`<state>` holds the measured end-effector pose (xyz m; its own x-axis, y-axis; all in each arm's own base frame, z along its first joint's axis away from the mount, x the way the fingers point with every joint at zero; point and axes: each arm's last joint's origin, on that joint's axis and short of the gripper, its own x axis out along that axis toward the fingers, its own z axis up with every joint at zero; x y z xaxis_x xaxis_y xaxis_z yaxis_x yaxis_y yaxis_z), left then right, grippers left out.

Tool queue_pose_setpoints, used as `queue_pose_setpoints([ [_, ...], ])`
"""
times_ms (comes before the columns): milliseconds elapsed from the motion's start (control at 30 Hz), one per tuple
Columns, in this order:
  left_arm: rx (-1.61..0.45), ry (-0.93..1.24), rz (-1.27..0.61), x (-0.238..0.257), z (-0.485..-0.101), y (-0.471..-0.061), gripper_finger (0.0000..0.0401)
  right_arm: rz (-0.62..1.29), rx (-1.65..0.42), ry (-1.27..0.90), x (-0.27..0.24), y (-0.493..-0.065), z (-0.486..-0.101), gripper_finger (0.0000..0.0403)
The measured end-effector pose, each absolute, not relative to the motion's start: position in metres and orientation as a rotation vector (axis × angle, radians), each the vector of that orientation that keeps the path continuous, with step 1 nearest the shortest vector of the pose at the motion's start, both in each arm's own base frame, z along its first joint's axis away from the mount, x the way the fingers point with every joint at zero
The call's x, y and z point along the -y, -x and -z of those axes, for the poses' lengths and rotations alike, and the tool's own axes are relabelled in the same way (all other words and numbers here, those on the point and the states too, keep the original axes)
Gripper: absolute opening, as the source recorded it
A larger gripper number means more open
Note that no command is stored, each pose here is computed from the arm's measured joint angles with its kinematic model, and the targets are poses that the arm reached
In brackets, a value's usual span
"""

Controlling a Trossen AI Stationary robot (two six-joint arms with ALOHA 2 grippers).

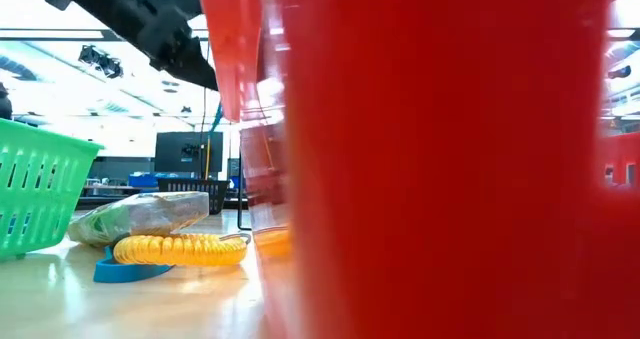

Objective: Pick & Place Office Desk Supplies
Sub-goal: Put the blue rubber band into the black basket, then put the orange rubber band into the black basket

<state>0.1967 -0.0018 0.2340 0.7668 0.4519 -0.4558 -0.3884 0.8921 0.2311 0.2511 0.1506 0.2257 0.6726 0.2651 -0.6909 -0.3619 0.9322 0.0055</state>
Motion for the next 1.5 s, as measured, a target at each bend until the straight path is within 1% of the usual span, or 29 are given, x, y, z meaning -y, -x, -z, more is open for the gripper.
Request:
queue_pose_setpoints([
  [200,-0.553,-0.05,-0.652,-0.033,-0.223,-0.19,0.0001,-0.361,-0.747,0.15,-0.151,-0.251,-0.226,0.0178],
  [400,-0.624,-0.001,-0.813,-0.064,-0.206,-0.182,0.0001,-0.361,-0.747,0.15,-0.151,-0.251,-0.226,0.0178],
  [500,-0.682,0.038,-0.849,-0.077,-0.194,-0.178,0.0001,-0.361,-0.747,0.15,-0.151,-0.251,-0.226,0.0178],
  [667,-0.747,0.122,-0.838,-0.09,-0.175,-0.173,0.0006,-0.361,-0.749,0.151,-0.151,-0.251,-0.226,0.0178],
  [867,-0.771,0.141,-0.831,-0.094,-0.169,-0.174,0.0046,-0.361,-0.749,0.151,-0.151,-0.251,-0.226,0.0178],
  [1267,-0.714,0.086,-0.763,-0.085,-0.175,-0.181,0.0159,-0.36,-0.753,0.152,-0.15,-0.251,-0.226,0.0178],
  [1400,-0.707,0.112,-0.753,-0.085,-0.175,-0.182,0.0183,-0.36,-0.753,0.152,-0.15,-0.251,-0.226,0.0178],
  [1500,-0.706,0.118,-0.746,-0.084,-0.175,-0.182,0.019,-0.36,-0.753,0.151,-0.15,-0.251,-0.226,0.0178],
])
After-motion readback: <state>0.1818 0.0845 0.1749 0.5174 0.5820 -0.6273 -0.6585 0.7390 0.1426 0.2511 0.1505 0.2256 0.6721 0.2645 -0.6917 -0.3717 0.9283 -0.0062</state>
